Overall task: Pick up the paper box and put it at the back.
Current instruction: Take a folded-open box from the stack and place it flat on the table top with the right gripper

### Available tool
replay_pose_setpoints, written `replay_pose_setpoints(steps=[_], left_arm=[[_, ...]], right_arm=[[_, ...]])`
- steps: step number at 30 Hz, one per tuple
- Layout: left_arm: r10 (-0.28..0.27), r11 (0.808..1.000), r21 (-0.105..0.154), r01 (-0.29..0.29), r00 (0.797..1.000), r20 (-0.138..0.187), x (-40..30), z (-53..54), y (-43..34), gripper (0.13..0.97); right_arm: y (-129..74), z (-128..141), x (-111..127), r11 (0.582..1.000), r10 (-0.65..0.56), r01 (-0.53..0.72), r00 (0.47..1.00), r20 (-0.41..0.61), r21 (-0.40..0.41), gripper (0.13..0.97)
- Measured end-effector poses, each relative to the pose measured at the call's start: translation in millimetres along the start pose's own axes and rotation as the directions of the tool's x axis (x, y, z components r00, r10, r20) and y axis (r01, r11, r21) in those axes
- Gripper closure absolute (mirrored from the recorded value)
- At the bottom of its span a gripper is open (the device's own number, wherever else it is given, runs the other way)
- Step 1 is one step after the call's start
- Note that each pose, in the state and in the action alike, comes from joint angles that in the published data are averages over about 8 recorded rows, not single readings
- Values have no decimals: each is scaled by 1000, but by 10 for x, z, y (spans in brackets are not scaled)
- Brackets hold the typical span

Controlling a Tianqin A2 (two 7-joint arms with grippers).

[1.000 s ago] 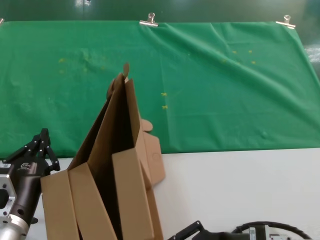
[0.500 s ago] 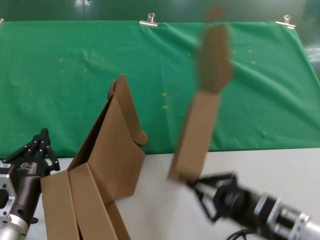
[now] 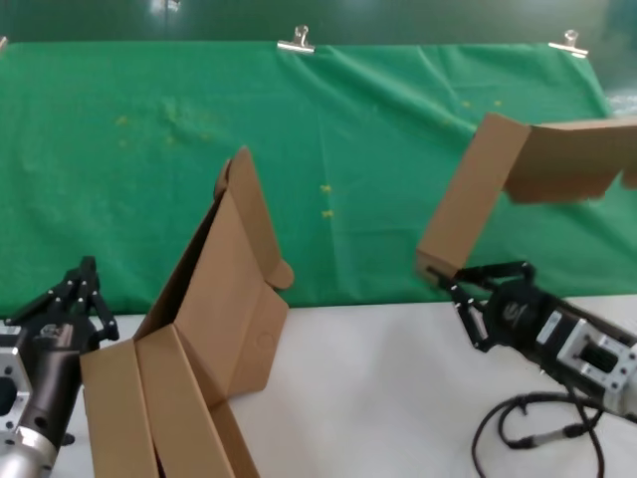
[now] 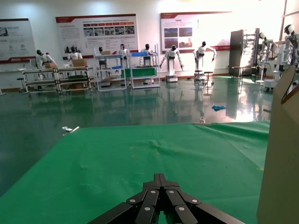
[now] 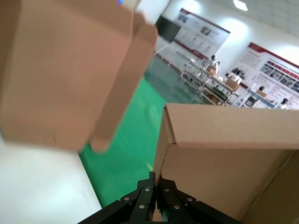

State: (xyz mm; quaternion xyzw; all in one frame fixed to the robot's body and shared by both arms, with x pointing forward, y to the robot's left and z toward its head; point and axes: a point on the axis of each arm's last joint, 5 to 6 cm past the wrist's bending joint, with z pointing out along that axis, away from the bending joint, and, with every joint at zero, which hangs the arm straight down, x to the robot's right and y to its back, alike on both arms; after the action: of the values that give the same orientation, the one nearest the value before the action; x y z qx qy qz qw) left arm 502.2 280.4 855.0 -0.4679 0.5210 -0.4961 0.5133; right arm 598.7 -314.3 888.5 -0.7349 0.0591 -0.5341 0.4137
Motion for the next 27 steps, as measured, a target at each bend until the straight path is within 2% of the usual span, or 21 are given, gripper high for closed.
replay_pose_setpoints(steps=[4,8,12,16,21,27], left_arm=[[0,1000,0,0,1000,0,0,0,0,953],[0,1000,0,0,1000,0,0,0,0,953],[0,1000,0,0,1000,0,0,0,0,953],[0,1000,0,0,1000,0,0,0,0,953],[0,1000,0,0,1000,0,0,0,0,953],[0,1000,0,0,1000,0,0,0,0,953]], right_arm=[[222,69,232,992,-117,117,993,5,-55,942],[378,163,555,965,-239,238,971,4,-111,942],[427,279,954,922,-356,352,934,0,-162,942],[370,403,1379,865,-466,459,885,17,-204,942],[274,509,1794,776,-569,582,812,127,-245,943],[235,539,1992,680,-602,678,733,315,-278,943]])
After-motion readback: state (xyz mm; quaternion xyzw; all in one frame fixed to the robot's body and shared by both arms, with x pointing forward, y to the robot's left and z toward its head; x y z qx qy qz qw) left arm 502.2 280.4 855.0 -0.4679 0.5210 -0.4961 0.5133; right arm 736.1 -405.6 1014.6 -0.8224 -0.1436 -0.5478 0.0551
